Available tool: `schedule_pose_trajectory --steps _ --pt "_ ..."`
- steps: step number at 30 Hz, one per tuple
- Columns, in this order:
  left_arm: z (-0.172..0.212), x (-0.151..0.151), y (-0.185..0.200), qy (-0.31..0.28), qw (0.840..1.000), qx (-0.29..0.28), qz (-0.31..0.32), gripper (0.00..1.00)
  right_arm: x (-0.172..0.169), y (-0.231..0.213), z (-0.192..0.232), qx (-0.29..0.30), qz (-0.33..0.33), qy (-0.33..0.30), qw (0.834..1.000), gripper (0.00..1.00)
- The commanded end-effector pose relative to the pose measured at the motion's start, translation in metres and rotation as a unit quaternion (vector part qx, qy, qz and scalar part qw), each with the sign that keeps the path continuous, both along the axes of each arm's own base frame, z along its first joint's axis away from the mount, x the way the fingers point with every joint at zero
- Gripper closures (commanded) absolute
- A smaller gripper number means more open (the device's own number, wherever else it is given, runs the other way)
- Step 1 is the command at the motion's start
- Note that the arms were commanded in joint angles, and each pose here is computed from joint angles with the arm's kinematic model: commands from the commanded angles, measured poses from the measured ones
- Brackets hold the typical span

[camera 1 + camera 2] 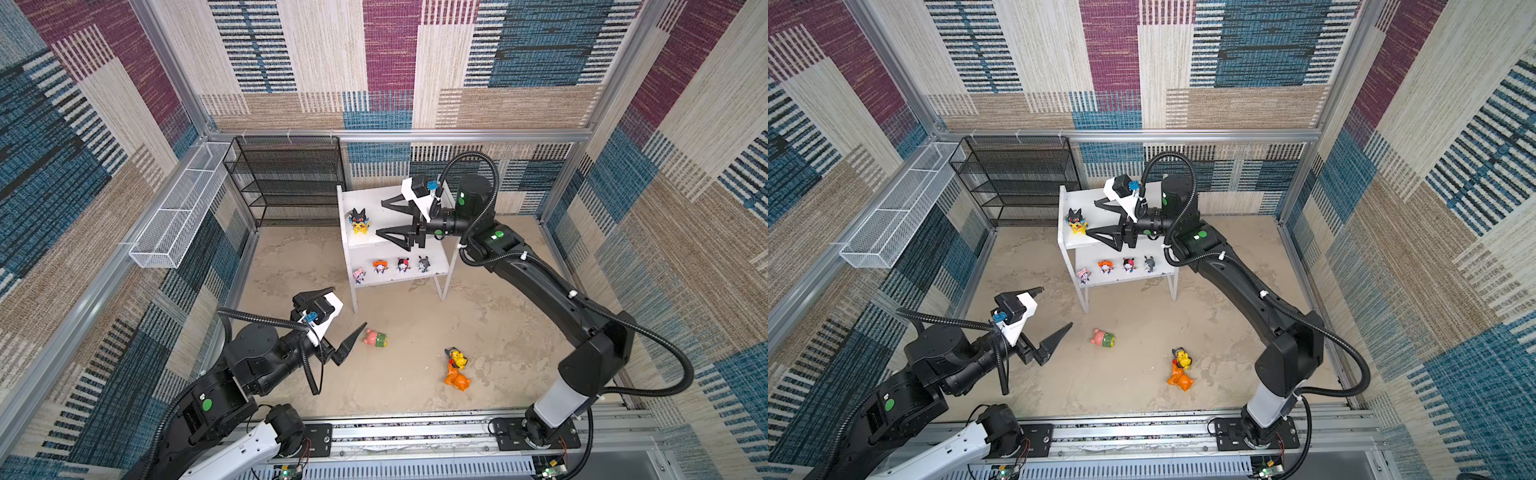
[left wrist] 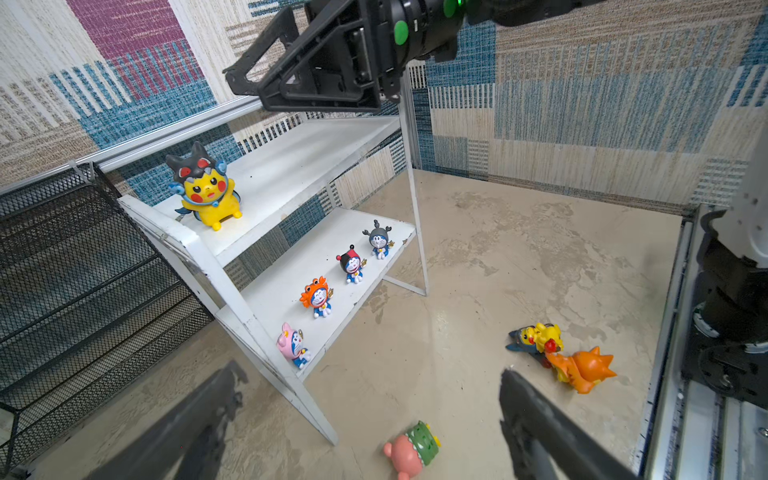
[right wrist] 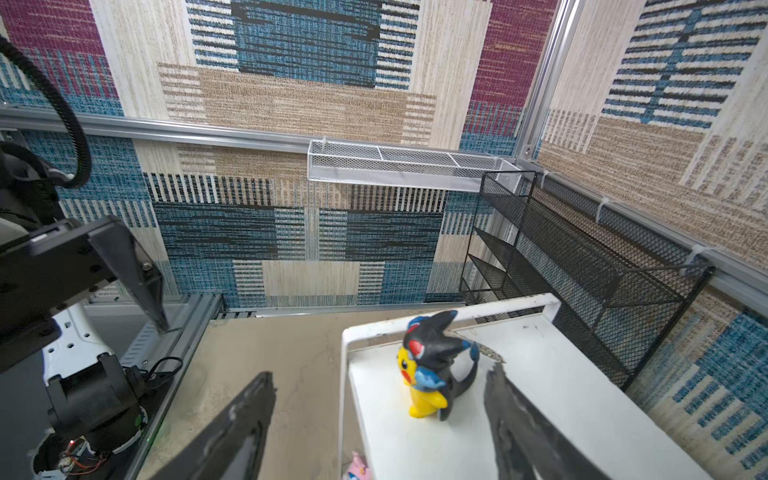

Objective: Place and organize the plastic toys onto the shelf
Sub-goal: 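Open the right gripper and withdraw it from the shelf toward the floor figures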

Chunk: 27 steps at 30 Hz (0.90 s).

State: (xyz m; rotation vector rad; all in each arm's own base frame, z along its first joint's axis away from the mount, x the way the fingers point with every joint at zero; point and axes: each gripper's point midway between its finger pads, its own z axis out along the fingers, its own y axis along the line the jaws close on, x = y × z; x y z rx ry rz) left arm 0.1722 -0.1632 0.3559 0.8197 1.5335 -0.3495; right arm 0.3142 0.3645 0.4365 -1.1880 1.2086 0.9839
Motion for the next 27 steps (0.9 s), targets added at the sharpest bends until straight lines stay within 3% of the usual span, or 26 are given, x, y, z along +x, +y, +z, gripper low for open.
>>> schedule_pose_trajectory --steps 1,8,9,15,22,27 --pt "-0.003 0.002 0.004 0.001 1.000 0.005 0.012 0.01 -0.013 -0.008 -0.015 -0.020 -0.050 -0.001 0.999 0.12" --pt "-0.009 0.001 0.014 0.009 0.999 0.007 0.030 0.01 -0.083 -0.007 -0.080 -0.087 -0.140 0.032 0.986 0.05" --pt "-0.010 0.001 0.015 0.010 0.999 0.007 0.032 0.01 -0.095 -0.006 -0.092 -0.092 -0.141 0.043 0.985 0.00" --pt "-0.015 0.000 0.019 0.016 0.999 0.003 0.038 0.01 -0.150 -0.014 -0.171 -0.093 -0.111 0.132 0.981 0.00" --pt "-0.018 -0.004 0.021 0.030 0.999 -0.005 0.039 0.01 -0.133 -0.012 -0.279 -0.165 -0.171 0.174 0.956 0.04" --pt "-0.022 -0.006 0.024 0.038 0.998 -0.008 0.043 0.01 -0.111 -0.014 -0.313 -0.187 -0.237 0.186 0.935 0.08"
